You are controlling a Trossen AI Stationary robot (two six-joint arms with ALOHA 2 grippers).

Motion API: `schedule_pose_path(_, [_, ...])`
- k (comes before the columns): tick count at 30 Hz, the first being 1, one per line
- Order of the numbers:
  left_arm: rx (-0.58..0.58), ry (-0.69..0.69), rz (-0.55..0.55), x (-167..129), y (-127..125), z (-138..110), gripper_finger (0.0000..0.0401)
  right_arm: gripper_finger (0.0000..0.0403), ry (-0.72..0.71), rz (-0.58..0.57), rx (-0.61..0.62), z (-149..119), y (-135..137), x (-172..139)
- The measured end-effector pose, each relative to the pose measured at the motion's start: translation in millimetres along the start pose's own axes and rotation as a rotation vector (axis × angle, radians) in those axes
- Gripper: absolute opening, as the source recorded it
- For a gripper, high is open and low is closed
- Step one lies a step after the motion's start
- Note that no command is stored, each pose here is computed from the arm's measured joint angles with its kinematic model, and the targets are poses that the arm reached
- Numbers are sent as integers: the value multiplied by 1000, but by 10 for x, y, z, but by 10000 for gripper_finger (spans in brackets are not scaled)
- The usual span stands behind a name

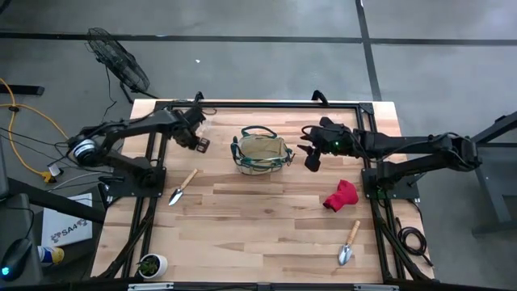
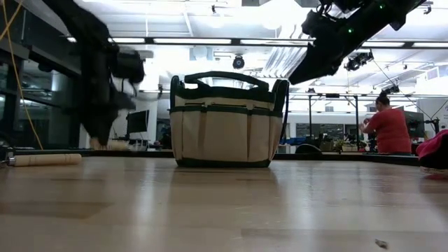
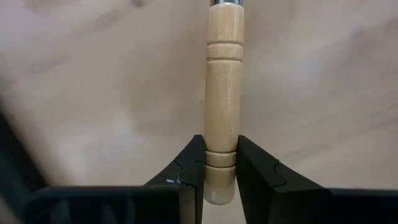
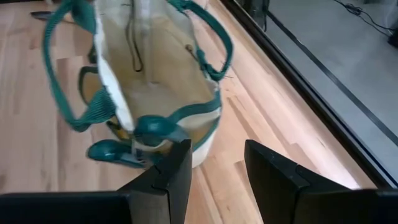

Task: Pick & Place Garden tools in Gardening bag
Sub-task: Put the hand rake into the gardening bag

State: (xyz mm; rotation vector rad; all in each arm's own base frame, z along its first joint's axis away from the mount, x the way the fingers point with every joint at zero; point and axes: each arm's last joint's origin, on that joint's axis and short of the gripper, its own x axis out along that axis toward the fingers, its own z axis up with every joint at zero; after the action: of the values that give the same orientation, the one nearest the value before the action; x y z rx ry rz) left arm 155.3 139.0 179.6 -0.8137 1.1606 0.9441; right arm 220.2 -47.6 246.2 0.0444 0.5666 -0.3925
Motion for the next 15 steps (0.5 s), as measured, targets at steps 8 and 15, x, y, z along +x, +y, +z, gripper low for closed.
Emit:
schedule_pose_path(8, [42,-5,-77,-837,-187,-78,56,140,-9,53,-54,-3,137,-39])
schedule_pose_path(15, [101,18,-236,-1550,-425,-204,56,140,-85,137,-206,32,351,-170])
